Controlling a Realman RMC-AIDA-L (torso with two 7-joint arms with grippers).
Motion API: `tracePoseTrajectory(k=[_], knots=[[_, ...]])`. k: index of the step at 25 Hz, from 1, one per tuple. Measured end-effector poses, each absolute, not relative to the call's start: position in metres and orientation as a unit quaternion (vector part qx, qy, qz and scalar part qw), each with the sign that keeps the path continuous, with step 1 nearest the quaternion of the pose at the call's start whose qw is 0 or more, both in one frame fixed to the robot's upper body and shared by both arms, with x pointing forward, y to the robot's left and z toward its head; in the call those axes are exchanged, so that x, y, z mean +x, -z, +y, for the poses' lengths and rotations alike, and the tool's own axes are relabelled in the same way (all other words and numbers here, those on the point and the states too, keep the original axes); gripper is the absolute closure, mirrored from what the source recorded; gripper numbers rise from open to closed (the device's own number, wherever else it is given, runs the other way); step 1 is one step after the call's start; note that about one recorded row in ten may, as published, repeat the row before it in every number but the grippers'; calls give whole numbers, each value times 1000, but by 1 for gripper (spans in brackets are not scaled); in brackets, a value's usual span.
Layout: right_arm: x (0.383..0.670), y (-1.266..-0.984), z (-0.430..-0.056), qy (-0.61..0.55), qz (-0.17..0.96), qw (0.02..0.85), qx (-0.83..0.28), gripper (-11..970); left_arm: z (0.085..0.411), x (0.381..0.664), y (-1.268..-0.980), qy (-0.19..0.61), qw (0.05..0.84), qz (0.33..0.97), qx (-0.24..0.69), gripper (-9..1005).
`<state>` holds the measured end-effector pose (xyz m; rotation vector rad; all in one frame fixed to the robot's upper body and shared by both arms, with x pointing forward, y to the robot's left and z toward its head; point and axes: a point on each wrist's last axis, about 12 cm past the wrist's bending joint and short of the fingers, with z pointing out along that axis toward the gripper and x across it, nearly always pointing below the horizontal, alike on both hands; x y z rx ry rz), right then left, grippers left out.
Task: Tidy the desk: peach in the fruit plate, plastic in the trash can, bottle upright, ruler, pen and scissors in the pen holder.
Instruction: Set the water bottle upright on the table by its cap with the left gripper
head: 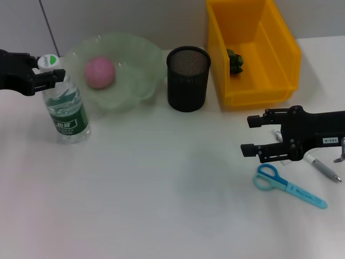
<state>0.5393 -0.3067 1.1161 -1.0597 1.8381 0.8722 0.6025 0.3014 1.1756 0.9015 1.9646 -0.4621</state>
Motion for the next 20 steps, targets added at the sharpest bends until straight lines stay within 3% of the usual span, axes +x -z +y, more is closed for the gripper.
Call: tracePoseTrajectory(k=[20], knots=[[541,-1118,-306,-346,729,412,-423,174,300,605,-1174,182,456,797,351,508]])
